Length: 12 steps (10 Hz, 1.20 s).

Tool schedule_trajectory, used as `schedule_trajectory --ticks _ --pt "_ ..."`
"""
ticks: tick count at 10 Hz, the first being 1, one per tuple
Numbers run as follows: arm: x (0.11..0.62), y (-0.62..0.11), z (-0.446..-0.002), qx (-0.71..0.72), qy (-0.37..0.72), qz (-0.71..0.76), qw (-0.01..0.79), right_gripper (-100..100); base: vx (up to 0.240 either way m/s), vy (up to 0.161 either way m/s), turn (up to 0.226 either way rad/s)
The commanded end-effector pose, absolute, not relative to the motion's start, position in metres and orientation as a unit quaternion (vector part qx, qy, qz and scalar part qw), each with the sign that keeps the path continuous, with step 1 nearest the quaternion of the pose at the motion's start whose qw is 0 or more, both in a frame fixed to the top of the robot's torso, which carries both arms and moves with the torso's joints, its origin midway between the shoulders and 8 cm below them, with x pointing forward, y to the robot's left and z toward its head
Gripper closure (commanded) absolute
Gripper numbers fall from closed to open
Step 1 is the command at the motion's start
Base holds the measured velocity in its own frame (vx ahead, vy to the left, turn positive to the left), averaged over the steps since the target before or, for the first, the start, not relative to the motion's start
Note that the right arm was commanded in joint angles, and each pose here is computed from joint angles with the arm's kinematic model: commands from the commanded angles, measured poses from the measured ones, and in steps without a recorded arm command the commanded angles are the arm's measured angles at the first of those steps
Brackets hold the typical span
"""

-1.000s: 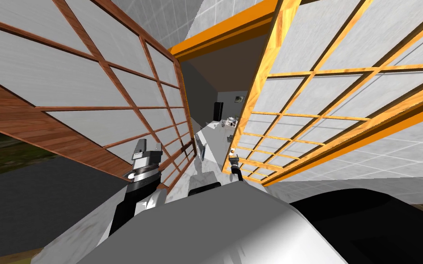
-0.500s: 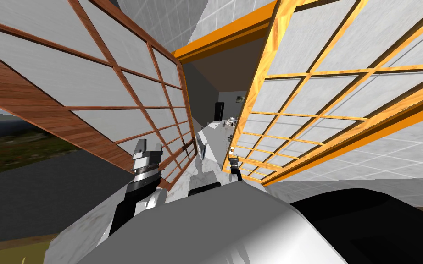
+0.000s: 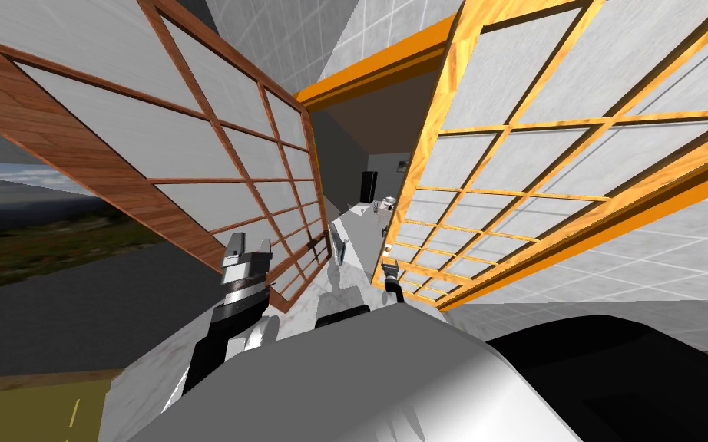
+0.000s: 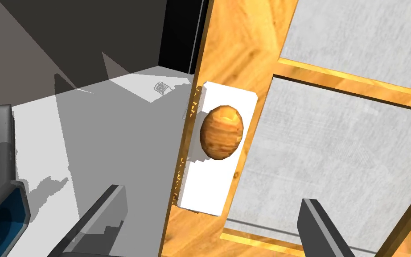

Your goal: Pull the door open

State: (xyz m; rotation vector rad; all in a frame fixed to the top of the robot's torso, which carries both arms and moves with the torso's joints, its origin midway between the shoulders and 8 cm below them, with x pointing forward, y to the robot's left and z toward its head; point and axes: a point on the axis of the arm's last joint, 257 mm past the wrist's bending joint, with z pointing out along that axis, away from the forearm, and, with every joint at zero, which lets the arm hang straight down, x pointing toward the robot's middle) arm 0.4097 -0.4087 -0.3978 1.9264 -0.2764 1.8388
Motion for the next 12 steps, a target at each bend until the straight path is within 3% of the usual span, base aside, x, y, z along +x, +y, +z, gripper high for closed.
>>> schedule_trajectory --ticks 1,7,12 --pt "0.409 -0.408 -0.398 0.698 -0.115 0.673 0.218 -100 -0.055 -0.004 0.015" --pt "0.407 -0.403 -0.398 0.687 -0.166 0.685 0.177 -100 -0.050 -0.006 0.029" --pt "0.377 -0.458 -0.401 0.685 -0.177 0.683 0.184 -100 0.179 -0.002 0.050"
